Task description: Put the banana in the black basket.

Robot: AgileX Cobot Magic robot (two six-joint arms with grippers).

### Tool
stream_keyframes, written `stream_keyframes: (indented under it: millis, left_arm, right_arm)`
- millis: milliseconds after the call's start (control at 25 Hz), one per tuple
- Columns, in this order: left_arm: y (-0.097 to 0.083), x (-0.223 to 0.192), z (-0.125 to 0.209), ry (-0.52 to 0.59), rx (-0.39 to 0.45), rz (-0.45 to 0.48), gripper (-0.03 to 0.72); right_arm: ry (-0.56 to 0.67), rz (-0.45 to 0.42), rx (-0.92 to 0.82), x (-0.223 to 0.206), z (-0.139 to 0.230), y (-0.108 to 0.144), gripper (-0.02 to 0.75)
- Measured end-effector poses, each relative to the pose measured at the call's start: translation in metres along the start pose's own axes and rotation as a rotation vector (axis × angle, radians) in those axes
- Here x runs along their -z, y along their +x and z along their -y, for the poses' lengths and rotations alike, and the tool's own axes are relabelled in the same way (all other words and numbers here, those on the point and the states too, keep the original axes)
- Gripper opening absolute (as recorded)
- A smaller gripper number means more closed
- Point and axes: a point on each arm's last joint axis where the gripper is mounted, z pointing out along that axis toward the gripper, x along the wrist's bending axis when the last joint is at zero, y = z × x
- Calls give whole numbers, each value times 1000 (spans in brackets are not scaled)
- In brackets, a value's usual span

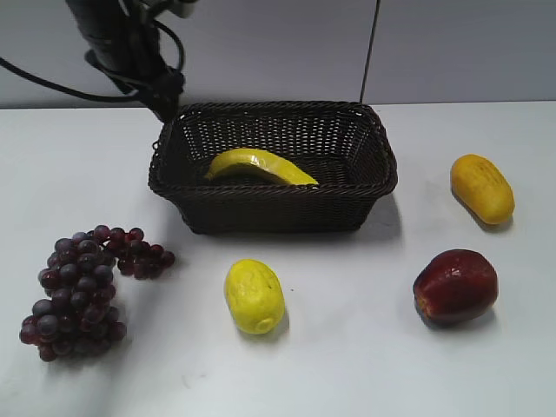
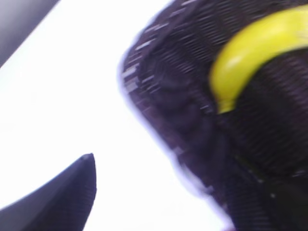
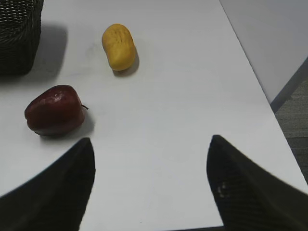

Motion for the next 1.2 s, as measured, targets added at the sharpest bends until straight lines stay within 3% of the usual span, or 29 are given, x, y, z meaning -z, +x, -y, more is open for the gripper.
stream_keyframes:
  millis: [160, 320, 520, 760, 1200]
  left_arm:
    - [50, 19, 32, 123, 240, -53, 599]
    - [95, 25, 63, 160, 411, -76, 593]
    - [124, 48, 95, 135, 561, -65, 592]
    - [117, 66, 118, 148, 601, -57, 591]
    - [63, 78, 176, 272, 613, 5, 589]
  right_arm:
    - [0, 0, 0, 0, 0, 0, 552]
    - [0, 0, 0, 0, 0, 0, 552]
    - [0, 0, 0, 0, 0, 0, 552]
    - [0, 0, 0, 0, 0, 0, 552]
    - [0, 0, 0, 0, 0, 0, 552]
